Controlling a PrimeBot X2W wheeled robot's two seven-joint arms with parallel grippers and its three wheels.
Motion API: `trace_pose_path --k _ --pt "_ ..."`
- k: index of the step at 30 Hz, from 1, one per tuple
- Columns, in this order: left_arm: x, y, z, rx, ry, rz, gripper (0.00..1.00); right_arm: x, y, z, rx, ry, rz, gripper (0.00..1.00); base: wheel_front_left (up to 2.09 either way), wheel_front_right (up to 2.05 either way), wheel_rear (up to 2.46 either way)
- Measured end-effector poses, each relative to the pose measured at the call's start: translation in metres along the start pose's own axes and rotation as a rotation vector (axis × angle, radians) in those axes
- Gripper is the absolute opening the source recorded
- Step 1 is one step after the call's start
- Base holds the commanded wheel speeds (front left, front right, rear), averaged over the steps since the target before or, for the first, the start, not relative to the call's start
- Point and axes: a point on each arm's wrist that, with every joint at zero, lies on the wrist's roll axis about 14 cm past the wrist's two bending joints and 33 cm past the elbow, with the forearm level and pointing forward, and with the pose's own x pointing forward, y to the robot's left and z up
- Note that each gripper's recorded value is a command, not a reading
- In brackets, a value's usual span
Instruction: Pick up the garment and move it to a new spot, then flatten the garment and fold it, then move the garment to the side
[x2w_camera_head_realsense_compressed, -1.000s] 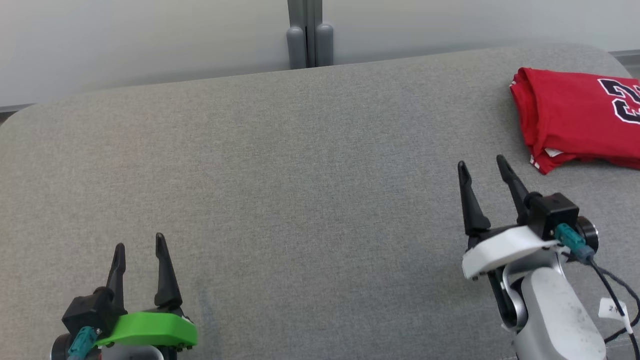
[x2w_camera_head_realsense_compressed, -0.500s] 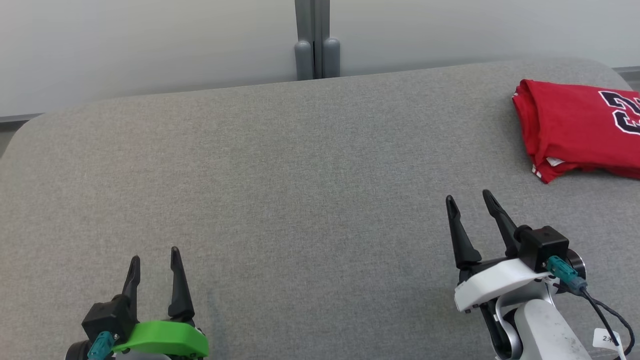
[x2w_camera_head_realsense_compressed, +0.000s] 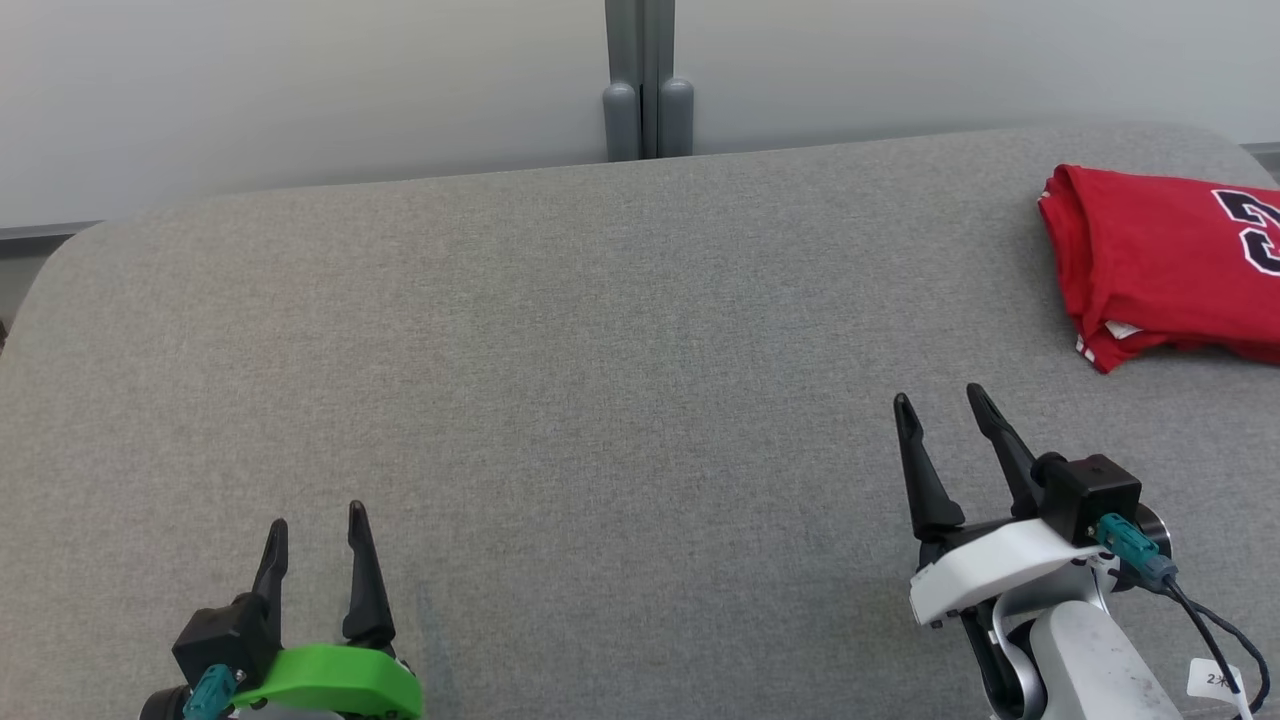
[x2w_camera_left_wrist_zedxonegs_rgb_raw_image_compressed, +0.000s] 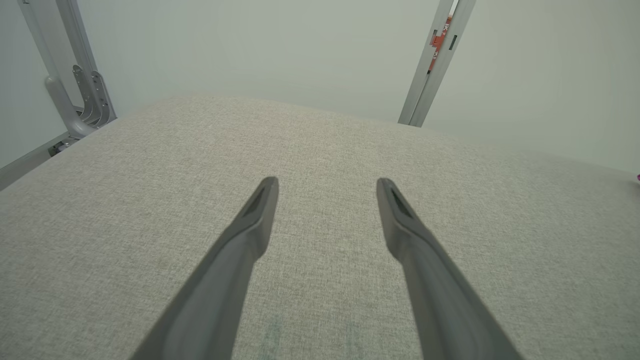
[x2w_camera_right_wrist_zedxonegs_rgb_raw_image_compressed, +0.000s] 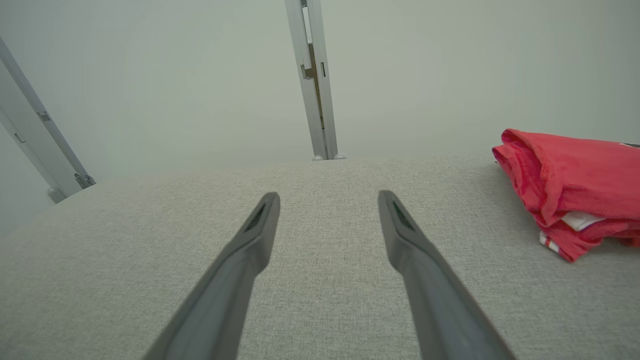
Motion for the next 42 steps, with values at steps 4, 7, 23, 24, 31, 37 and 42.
trace_pose_path --k 4,7,23,24,31,37,42 --pt "-0.001 0.001 -0.003 -0.006 0.008 0.004 1.0 0.0 0.0 0.0 0.001 0.0 0.0 1.0 0.0 0.0 0.0" --pt "-0.002 0.001 -0.004 -0.009 0.013 0.005 0.0 0.0 0.0 -0.002 0.003 0.006 -0.001 0.0 0.0 0.0 0.0" --pt "-0.005 0.013 -0.021 -0.209 0.104 0.063 0.0 -0.013 -0.016 -0.022 0.226 0.077 -0.094 0.0 0.0 0.0 0.0" --pt "-0.005 0.014 -0.021 -0.228 0.103 0.065 0.0 -0.013 -0.017 -0.021 0.246 0.075 -0.101 0.0 0.0 0.0 0.0" --pt "-0.004 0.015 -0.02 -0.336 0.115 0.075 0.0 -0.014 -0.025 -0.02 0.36 0.072 -0.137 0.0 0.0 0.0 0.0" --pt "-0.003 0.017 -0.018 -0.426 0.119 0.084 0.0 -0.015 -0.029 -0.018 0.45 0.065 -0.162 0.0 0.0 0.0 0.0" --pt "0.0 0.018 -0.015 -0.498 0.118 0.085 0.0 -0.016 -0.034 -0.017 0.525 0.059 -0.18 0.0 0.0 0.0 0.0"
